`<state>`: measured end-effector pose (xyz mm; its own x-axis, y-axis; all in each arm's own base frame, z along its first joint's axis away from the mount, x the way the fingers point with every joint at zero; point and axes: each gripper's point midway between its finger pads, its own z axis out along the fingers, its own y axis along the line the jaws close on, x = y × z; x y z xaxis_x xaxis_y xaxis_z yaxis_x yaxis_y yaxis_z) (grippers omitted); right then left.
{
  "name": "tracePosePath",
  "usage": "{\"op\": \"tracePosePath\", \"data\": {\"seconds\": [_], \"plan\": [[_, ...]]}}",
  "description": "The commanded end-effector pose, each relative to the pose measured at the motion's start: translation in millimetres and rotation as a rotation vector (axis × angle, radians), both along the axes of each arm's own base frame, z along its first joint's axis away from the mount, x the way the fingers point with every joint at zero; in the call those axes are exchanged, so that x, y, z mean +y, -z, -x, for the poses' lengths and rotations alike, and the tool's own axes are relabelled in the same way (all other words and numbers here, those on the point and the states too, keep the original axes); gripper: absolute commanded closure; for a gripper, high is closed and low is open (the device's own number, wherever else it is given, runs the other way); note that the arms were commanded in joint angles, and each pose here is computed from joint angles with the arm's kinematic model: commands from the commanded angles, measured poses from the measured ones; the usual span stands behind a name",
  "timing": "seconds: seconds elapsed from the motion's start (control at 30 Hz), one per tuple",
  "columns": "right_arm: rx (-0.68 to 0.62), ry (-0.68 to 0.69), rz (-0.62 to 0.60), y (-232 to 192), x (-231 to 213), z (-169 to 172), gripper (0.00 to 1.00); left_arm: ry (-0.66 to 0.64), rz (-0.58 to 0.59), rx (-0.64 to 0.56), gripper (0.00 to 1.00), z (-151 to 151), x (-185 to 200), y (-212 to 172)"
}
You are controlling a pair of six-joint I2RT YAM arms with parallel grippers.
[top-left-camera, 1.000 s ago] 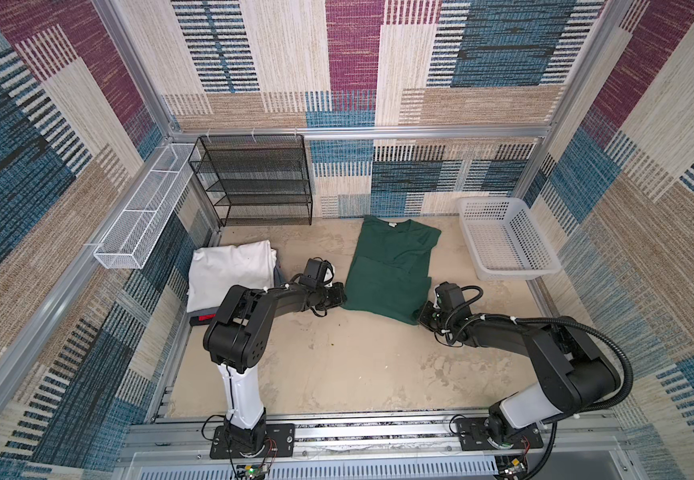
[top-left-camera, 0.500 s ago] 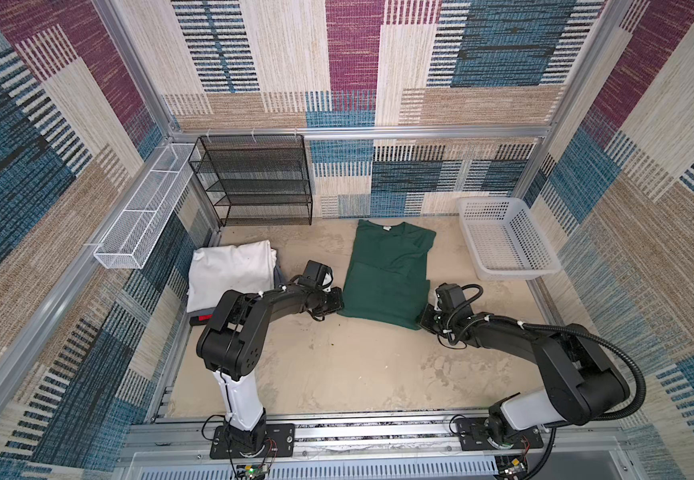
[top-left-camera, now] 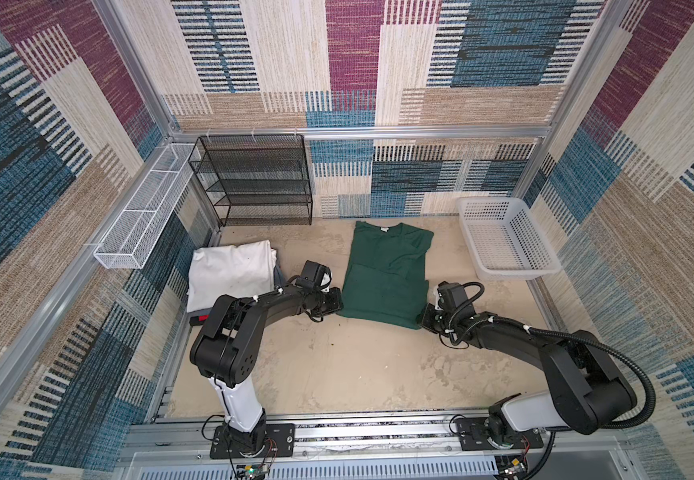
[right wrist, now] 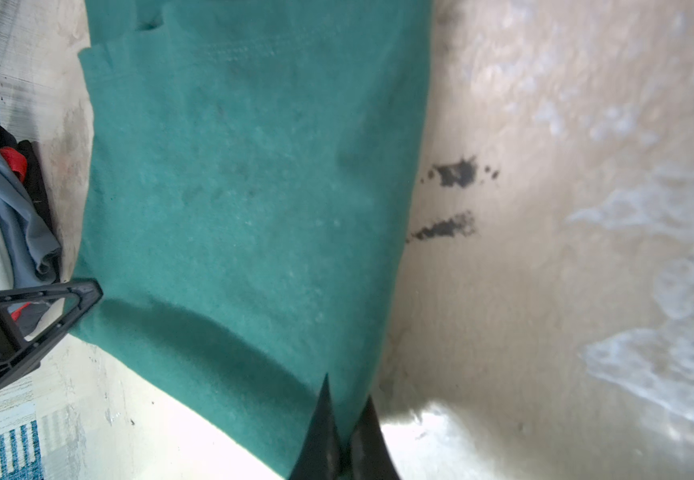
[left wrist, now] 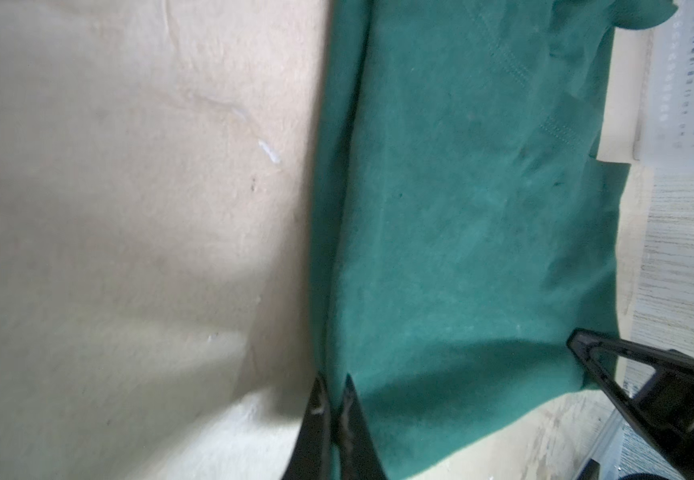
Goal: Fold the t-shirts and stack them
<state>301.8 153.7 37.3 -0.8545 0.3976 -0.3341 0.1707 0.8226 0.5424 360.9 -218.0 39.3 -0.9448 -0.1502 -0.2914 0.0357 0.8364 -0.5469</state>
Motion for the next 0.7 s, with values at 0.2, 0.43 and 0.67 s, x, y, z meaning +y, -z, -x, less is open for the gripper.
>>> {"op": "tracePosePath", "data": {"seconds": [0.2,0.43,0.67], "plan": [[-0.019,0.025,-0.059,-6.2,2.2,3.8,1.00,0.011,0.011,-0.030,1.00,3.1,0.4,-11.3],[-0.060,0.025,-0.060,-24.5,0.4,3.8,1.00,0.008,0.032,-0.057,1.00,11.5,2.6,-29.5],[-0.112,-0.002,-0.102,-54.0,6.7,2.4,1.00,0.006,0.039,-0.095,1.00,22.3,5.5,-53.4]]}}
